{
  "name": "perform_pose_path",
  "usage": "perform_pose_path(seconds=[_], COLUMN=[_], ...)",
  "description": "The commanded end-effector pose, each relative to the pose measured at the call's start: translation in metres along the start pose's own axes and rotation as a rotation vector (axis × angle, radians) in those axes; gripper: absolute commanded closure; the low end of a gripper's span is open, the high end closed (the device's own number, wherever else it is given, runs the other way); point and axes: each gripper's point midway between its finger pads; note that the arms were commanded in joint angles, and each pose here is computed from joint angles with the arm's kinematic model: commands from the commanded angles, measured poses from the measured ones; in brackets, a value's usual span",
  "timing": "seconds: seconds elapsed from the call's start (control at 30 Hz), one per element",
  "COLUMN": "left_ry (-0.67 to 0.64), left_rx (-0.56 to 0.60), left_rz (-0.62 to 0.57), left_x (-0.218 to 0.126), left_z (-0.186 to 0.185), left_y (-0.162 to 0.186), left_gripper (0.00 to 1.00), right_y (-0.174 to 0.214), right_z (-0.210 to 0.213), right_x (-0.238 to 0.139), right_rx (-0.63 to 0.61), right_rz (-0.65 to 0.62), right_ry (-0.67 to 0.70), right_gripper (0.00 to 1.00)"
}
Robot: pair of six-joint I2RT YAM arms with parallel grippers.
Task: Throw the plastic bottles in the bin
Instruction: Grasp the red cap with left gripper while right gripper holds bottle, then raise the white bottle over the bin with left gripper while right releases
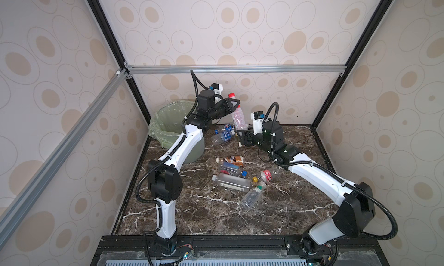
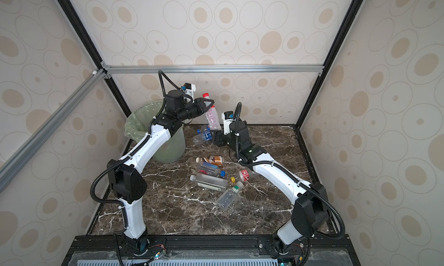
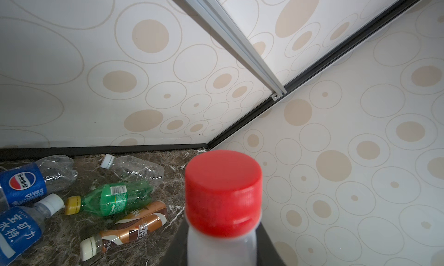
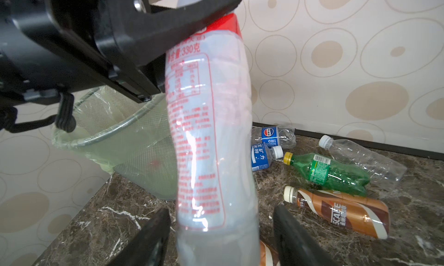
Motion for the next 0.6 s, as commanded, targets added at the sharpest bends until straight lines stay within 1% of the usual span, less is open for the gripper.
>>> perform_pose_path(seconds=[0.0, 0.03, 0.2, 0.43, 0.57], left_ry=[0.012, -0.009, -0.142, -0.305, -0.398], left_rx=[0.107, 0.125, 0.264, 0.435, 0.548], left_rz=[-0.051, -0.063, -0.131, -0.307, -0.448], left_x=[-0.014, -0.015, -0.032, -0.083, -0.125], left_z=[-0.028, -0.027, -0.021, -0.022, -0.040], left_y=[-0.024, -0.029, -0.060, -0.120, -0.154], left_gripper=[0.82, 0.82, 0.81, 0.81, 0.80], right_y=[-0.013, -0.014, -0.018, -0.023, -0.024], right_z=[-0.001, -0.001, 0.000, 0.016, 0.029], right_x=[-0.015, -0.017, -0.025, -0.027, -0.025], right_rx=[-0.017, -0.020, -0.032, -0.043, -0.061], right_rz=[-0.039, -0.041, -0.046, -0.048, -0.048], right_ry=[0.016, 0.019, 0.012, -0.036, -0.060], right_gripper=[0.22, 0.21, 0.00, 0.00, 0.00])
Point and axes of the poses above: each gripper's point midway between its finger pads, its own x axis out along the fingers, its own z axis along the line the jaws close on, y = z × x, and after that the axes turned 1 degree about -x, right-handed
